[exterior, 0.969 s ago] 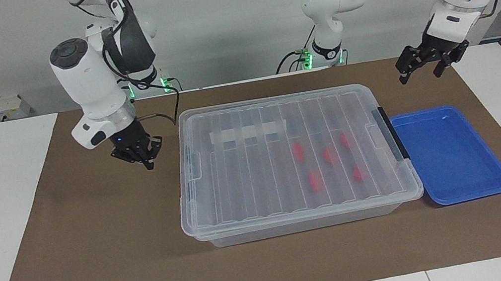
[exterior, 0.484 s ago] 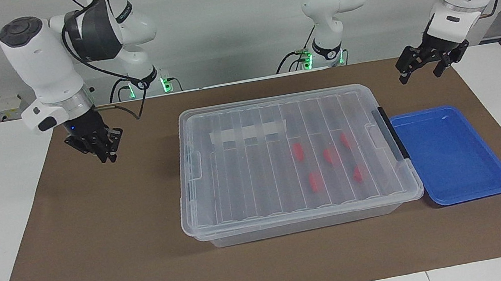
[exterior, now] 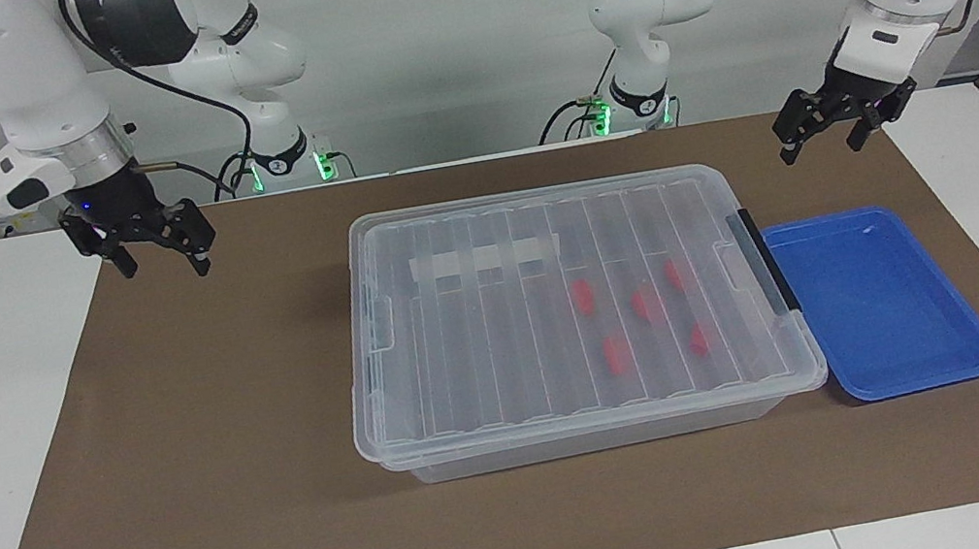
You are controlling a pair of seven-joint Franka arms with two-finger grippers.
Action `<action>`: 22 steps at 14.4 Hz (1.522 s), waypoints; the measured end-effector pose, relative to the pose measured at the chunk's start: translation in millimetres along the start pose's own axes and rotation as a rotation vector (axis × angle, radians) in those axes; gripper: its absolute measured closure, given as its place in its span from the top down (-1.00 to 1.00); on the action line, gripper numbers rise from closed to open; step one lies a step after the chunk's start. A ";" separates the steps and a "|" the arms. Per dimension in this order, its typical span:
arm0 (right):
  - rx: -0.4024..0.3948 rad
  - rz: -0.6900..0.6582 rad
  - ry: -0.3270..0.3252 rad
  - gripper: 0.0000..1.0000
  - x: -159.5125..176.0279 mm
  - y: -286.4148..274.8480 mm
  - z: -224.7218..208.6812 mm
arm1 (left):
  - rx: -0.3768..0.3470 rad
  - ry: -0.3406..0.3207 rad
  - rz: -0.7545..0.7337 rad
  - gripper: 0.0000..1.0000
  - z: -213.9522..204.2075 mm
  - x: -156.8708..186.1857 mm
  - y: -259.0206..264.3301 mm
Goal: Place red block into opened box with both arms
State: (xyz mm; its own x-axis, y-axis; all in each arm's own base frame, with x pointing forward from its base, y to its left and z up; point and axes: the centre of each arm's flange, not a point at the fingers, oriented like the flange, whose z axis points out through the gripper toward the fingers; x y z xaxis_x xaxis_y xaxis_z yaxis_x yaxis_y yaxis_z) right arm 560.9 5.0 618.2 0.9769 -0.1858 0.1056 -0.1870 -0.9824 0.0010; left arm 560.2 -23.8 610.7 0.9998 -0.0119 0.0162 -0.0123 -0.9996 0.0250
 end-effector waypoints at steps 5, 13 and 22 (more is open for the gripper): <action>-0.004 -0.005 -0.032 1.00 -0.7 -2.9 -27.0 | 0.000 0.000 0.000 1.00 0.0 0.0 0.0; -0.031 -0.009 -0.135 1.00 -5.8 -2.0 -28.4 | 0.000 0.000 0.000 1.00 0.0 0.0 0.0; -0.032 -0.015 -0.141 1.00 -7.1 -5.2 -27.5 | 0.000 0.000 0.000 1.00 0.0 0.0 0.0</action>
State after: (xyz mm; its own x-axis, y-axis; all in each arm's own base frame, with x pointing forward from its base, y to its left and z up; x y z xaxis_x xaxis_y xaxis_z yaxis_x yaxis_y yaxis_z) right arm 552.1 12.0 644.8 0.9841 -0.1741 -0.0350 -0.1729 -0.9844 0.0336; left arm 560.2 -23.8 610.7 0.9998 -0.0119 0.0162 -0.0123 -0.9996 0.0250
